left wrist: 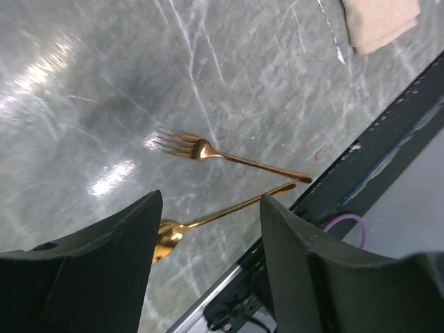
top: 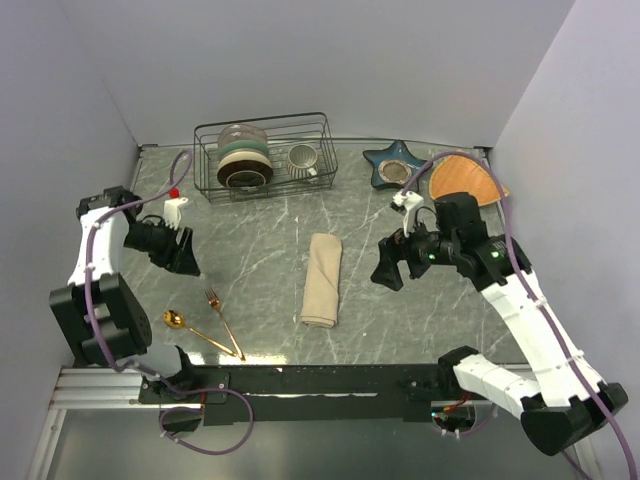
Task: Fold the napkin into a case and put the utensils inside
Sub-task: Pick up the fork from the corner of the board.
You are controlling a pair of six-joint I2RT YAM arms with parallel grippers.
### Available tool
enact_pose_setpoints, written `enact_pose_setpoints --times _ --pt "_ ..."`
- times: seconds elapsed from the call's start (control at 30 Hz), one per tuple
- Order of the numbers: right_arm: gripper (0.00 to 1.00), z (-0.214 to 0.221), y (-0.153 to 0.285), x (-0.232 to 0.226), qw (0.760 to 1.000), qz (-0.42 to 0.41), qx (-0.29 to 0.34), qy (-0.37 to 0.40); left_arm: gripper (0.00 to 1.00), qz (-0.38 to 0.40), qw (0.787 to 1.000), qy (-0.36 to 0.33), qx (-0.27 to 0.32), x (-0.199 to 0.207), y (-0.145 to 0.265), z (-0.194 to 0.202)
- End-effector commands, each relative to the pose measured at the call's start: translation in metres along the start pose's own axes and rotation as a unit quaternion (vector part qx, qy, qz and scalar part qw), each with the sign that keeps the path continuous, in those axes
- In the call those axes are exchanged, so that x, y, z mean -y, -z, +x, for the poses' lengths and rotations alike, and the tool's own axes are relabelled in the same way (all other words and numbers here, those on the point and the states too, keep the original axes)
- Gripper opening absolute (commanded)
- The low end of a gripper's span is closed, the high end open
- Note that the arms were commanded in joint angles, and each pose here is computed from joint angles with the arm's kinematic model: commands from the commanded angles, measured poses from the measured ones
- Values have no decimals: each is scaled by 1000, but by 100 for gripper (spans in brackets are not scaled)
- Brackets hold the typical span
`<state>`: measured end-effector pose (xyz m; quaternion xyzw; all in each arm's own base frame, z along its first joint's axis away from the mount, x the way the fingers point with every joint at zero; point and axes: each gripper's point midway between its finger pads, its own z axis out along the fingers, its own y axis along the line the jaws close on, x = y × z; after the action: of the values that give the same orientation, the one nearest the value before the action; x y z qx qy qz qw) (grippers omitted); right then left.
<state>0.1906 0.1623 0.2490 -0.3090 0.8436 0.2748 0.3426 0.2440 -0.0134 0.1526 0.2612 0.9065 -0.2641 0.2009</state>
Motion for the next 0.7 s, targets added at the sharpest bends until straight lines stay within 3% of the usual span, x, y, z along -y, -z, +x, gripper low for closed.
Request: enact_pose_setpoints --times 0.0,0.2,0.33,0.67 --pt "100 -14 -20 0 999 -26 24 -18 61 52 997 27 40 -15 -17 9" --pt "100 -16 -41 11 998 -33 -15 -46 50 111 987 114 21 -39 -53 36" --pt "100 -8 -47 16 997 -38 -44 -42 51 116 982 150 20 -47 -60 34" --pt "100 0 -60 33 994 -21 -76 -74 50 121 975 177 -55 -46 -88 58"
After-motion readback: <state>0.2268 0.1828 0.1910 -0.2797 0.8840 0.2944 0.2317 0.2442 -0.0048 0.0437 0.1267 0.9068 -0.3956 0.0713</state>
